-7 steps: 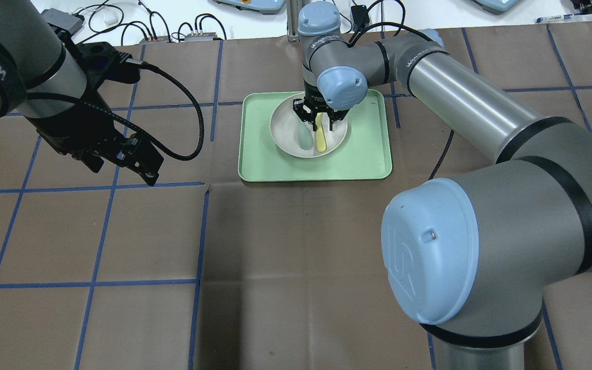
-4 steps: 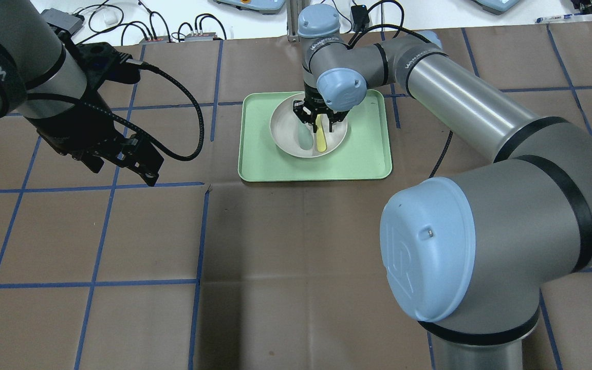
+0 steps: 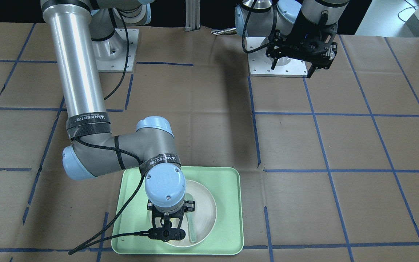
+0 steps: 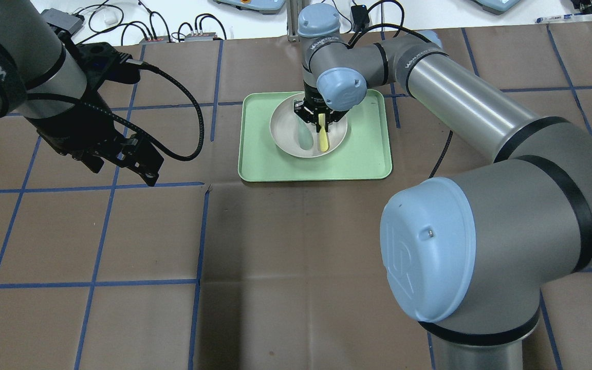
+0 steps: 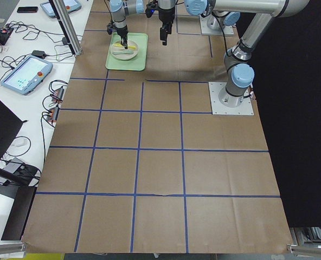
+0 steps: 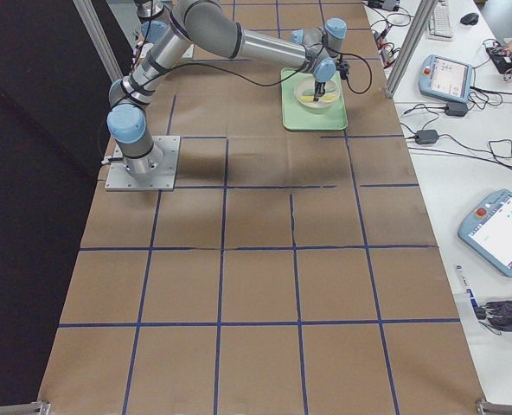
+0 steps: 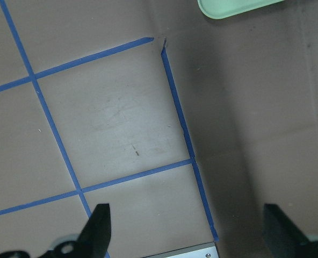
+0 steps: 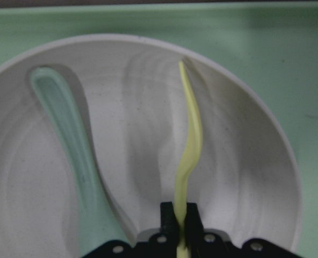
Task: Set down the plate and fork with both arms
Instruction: 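Lift the yellow fork out of the plate with the right gripper, then lower the fork onto the tray beside the plate and open the right gripper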
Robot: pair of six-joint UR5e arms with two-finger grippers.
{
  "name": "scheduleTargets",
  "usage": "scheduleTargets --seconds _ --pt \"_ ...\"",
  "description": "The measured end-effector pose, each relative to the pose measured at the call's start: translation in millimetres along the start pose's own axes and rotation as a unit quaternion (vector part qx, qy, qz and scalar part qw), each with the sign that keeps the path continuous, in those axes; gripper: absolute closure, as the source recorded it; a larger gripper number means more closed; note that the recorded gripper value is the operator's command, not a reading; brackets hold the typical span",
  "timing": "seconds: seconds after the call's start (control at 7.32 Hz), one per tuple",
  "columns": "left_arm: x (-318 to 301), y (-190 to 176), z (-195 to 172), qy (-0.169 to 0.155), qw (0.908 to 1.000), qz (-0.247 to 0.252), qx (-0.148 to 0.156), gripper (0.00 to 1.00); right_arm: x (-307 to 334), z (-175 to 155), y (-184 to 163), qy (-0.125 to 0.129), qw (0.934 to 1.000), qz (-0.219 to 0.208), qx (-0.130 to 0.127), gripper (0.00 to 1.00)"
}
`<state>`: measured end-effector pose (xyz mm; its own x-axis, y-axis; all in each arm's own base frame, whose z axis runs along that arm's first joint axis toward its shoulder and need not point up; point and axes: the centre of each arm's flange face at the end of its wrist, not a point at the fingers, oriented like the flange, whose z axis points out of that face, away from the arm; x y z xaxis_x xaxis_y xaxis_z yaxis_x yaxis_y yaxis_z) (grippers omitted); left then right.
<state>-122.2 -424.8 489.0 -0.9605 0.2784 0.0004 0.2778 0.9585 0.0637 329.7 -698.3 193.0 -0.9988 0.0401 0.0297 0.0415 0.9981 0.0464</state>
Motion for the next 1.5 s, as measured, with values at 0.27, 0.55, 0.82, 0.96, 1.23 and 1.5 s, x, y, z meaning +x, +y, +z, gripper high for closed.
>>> scheduleTargets --seconds 0.27,0.55,0.82,0.96,1.23,1.5 --pt "-0.1 -0.4 0.4 0.000 1.0000 0.000 -0.001 0.00 0.5 -4.7 -0.1 -0.001 1.0000 0.002 0.003 1.00" --pt "0.0 0.1 0.4 0.000 1.0000 -0.001 0.000 0.00 -0.1 -14.3 -0.5 -0.004 0.9999 0.002 0.009 1.00" --pt "0.3 0.8 0.9 0.000 1.0000 0.000 -0.001 0.00 -0.3 -45.9 -1.8 -0.006 0.9999 0.003 0.015 1.00" --pt "0.4 1.2 1.3 0.000 1.0000 0.000 -0.001 0.00 1.4 -67.6 0.5 -0.006 0.9999 0.003 0.015 1.00" --pt "0.4 1.2 1.8 0.000 1.0000 0.000 -0.002 0.00 16.3 -98.1 8.2 -0.001 0.9999 0.002 0.016 1.00" --pt "0.5 1.5 2.2 0.001 1.0000 0.001 -0.002 0.00 53.8 -99.8 9.6 0.013 0.9999 -0.002 0.009 1.00"
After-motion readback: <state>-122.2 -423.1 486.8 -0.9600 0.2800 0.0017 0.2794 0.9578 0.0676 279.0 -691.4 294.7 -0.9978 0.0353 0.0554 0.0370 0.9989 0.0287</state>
